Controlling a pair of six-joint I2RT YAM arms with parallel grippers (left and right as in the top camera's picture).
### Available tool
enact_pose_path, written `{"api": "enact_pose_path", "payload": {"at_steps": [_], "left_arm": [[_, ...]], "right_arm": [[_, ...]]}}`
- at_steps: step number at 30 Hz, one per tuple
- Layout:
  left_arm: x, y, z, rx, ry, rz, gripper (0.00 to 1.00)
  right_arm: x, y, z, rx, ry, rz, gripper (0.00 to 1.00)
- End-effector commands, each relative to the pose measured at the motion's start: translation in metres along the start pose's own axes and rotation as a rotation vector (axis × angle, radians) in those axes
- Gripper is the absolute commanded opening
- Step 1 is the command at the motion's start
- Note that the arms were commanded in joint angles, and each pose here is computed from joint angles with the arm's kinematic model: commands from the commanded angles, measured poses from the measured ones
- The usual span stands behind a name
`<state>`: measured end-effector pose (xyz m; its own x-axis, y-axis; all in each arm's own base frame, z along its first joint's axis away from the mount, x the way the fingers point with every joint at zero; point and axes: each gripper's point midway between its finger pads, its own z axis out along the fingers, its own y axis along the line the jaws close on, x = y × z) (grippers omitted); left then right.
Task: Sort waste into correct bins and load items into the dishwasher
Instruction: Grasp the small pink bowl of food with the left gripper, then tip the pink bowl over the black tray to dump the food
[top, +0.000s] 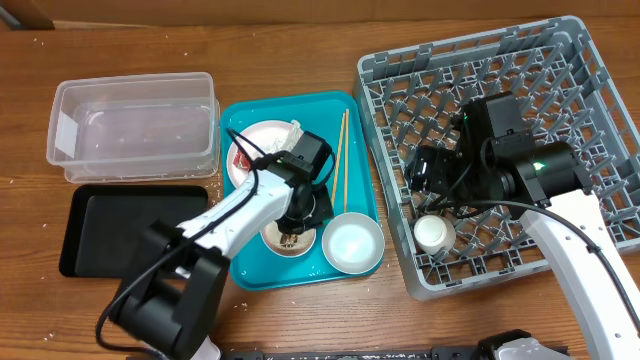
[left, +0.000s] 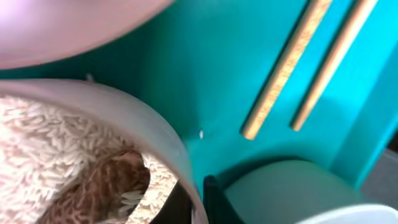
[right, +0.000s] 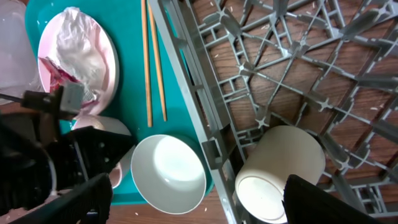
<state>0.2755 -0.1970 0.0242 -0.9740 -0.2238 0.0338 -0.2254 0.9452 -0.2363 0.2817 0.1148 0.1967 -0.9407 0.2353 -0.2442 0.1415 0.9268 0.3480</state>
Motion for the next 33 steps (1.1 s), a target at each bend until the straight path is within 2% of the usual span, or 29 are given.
{"api": "enact_pose_path", "payload": {"at_steps": [1,7,9,12,13,16,18,21,23,29,33], "left_arm": [[0.001,0.002,-0.006,0.020,0.016,-0.017,0.04],[0.005,0.031,-0.078,0.015,-0.028,0.028,0.04],[0.005,0.054,-0.111,0.069,-0.044,0.015,0.04],[-0.005,0.067,-0.141,0.243,-0.070,0.031,0.04],[-0.014,0.075,-0.155,0.364,-0.089,0.026,0.04],[-0.036,0.102,-0.185,0.606,-0.169,-0.032,0.04],[-0.054,0.134,-0.200,0.786,-0.233,-0.123,0.04],[-0.060,0.155,-0.196,0.936,-0.212,-0.203,0.04],[-0.060,0.164,-0.185,1.056,-0.148,-0.287,0.04],[-0.058,0.190,-0.171,1.187,-0.089,-0.426,0.04],[-0.054,0.194,-0.172,1.195,-0.090,-0.428,0.04]], "right_arm": [[-0.005,0.007,-0.012,-0.029,-0.039,-0.016,0.90],[-0.006,0.007,-0.012,-0.029,-0.041,-0.016,0.90],[-0.006,0.007,-0.012,-0.030,-0.042,-0.016,0.90],[-0.007,0.008,-0.013,-0.031,-0.045,-0.016,0.90],[-0.007,0.008,-0.012,-0.031,-0.044,-0.016,0.90],[-0.006,0.008,-0.013,-0.031,-0.043,-0.016,0.90],[-0.006,0.008,-0.012,-0.031,-0.043,-0.016,0.90],[-0.006,0.007,-0.012,-0.031,-0.042,-0.016,0.90],[-0.006,0.007,-0.012,-0.030,-0.042,-0.016,0.90],[-0.006,0.007,-0.012,-0.030,-0.043,-0.016,0.90],[-0.006,0.007,-0.013,-0.031,-0.042,-0.016,0.91]]}}
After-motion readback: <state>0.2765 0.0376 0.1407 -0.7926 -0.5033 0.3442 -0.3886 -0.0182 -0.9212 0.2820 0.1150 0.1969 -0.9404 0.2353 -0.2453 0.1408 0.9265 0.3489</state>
